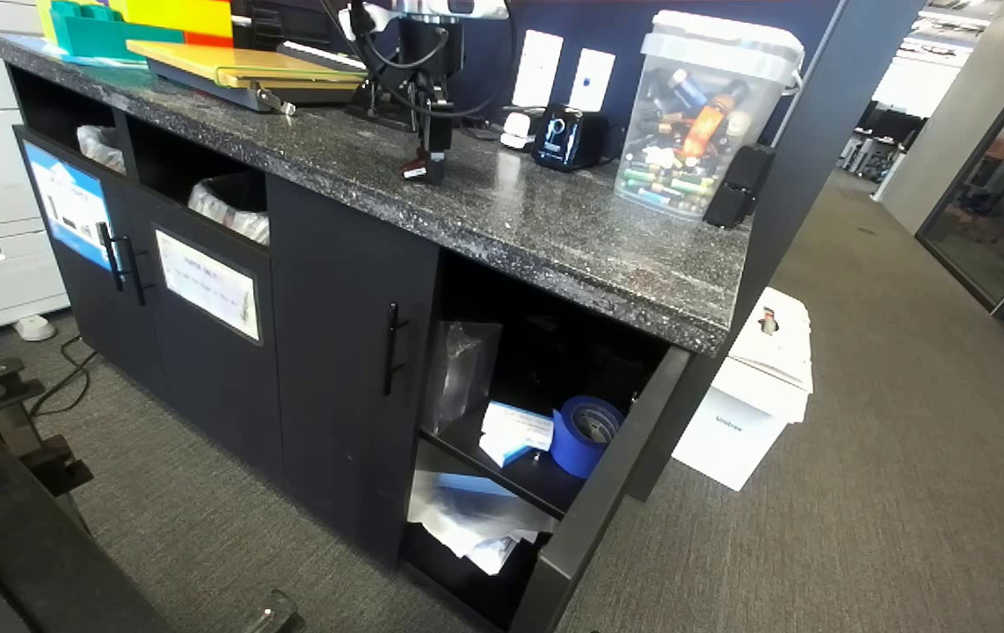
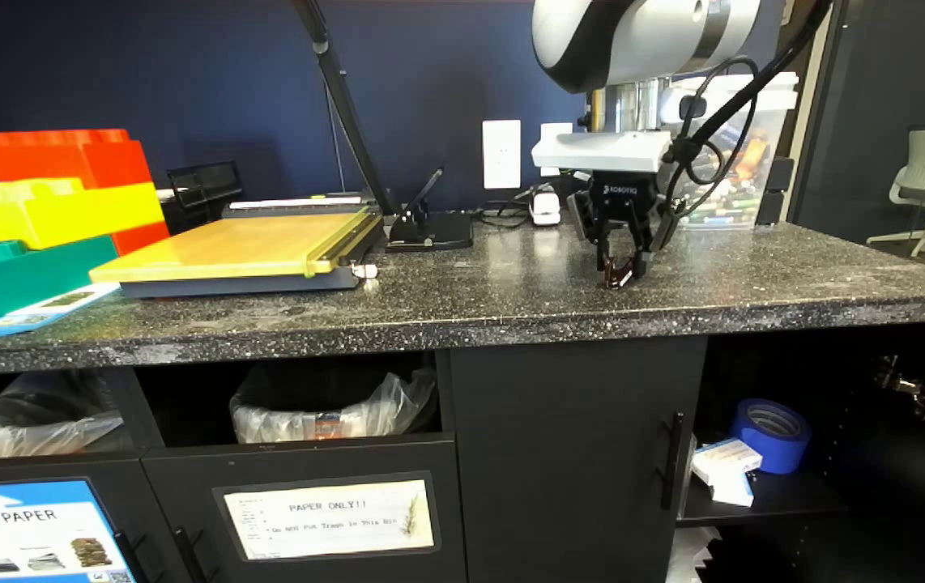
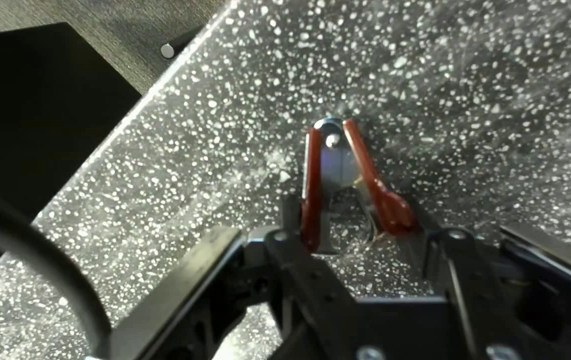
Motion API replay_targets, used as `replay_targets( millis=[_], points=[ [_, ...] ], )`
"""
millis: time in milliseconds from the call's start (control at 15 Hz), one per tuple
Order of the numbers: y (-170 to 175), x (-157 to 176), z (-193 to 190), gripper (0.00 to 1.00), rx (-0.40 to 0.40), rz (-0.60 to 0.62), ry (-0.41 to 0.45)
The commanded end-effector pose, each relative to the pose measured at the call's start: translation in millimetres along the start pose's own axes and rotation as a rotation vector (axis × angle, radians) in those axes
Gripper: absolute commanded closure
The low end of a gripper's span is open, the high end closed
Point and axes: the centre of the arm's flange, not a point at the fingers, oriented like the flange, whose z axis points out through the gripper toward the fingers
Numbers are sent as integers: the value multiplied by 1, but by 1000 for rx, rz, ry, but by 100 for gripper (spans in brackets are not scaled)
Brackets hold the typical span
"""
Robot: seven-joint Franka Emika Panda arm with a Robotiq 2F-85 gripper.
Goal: Move the brown object from right to left.
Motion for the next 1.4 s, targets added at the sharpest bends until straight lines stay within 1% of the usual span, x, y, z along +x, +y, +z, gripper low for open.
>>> replay_targets(
  millis=[0,133,267,533,733,867,1000,1133,1333],
  points=[
    [-28,14,-18,80,-14,37,-24],
    [-33,1,-34,93,-12,32,-29],
    [-50,-25,-44,93,7,15,-29],
    [-97,-95,-40,93,34,-33,-48],
    [-138,-135,-44,93,81,-28,-28],
    [-164,-146,-51,93,114,-4,0],
    [-182,-143,-60,93,141,24,14],
    [-186,-140,-54,93,146,50,27],
    [-182,-137,-25,93,122,71,57]
  ],
)
